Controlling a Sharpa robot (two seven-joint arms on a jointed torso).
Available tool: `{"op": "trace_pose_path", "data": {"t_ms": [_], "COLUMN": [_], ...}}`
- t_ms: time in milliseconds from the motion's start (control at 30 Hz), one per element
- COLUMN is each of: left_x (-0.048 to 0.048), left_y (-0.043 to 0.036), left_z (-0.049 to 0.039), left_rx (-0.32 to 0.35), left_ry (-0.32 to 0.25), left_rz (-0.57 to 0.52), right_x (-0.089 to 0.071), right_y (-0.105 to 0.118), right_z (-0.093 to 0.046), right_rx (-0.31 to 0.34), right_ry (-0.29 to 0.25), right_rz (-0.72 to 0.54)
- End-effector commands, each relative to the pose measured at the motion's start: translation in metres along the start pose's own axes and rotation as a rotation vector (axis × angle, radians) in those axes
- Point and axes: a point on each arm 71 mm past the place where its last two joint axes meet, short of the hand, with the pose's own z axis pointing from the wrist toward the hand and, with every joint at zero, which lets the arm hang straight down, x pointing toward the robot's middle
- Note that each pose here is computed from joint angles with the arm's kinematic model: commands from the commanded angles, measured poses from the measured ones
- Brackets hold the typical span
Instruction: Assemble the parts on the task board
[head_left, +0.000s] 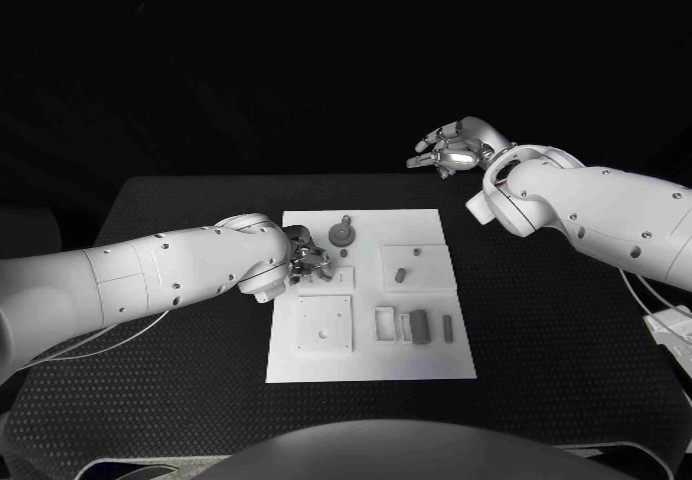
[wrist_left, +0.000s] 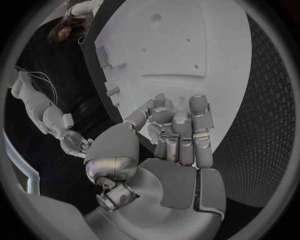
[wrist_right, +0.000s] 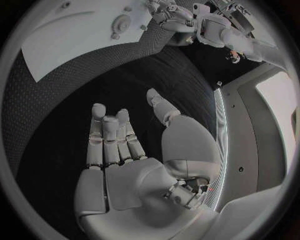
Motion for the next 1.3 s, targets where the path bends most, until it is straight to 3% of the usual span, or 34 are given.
{"op": "trace_pose_path", "data": {"t_ms": [33, 800, 1300], "left_x": [0.0029, 0.0031, 0.0079], "left_y": [-0.0024, -0.0001, -0.0089], "left_z": [-0.0004, 0.0018, 0.0020], "left_rx": [0.007, 0.002, 0.024], "left_ry": [0.022, 0.000, 0.018], "left_rz": [0.024, 0.060, 0.107], "right_x": [0.0010, 0.0020, 0.0032], "right_y": [0.0014, 0.0021, 0.0026], "right_z": [0.0000, -0.0002, 0.0000], "right_rx": [-0.011, -0.014, -0.013], "right_ry": [0.013, 0.019, 0.025], "right_rz": [0.000, -0.002, -0.001]}}
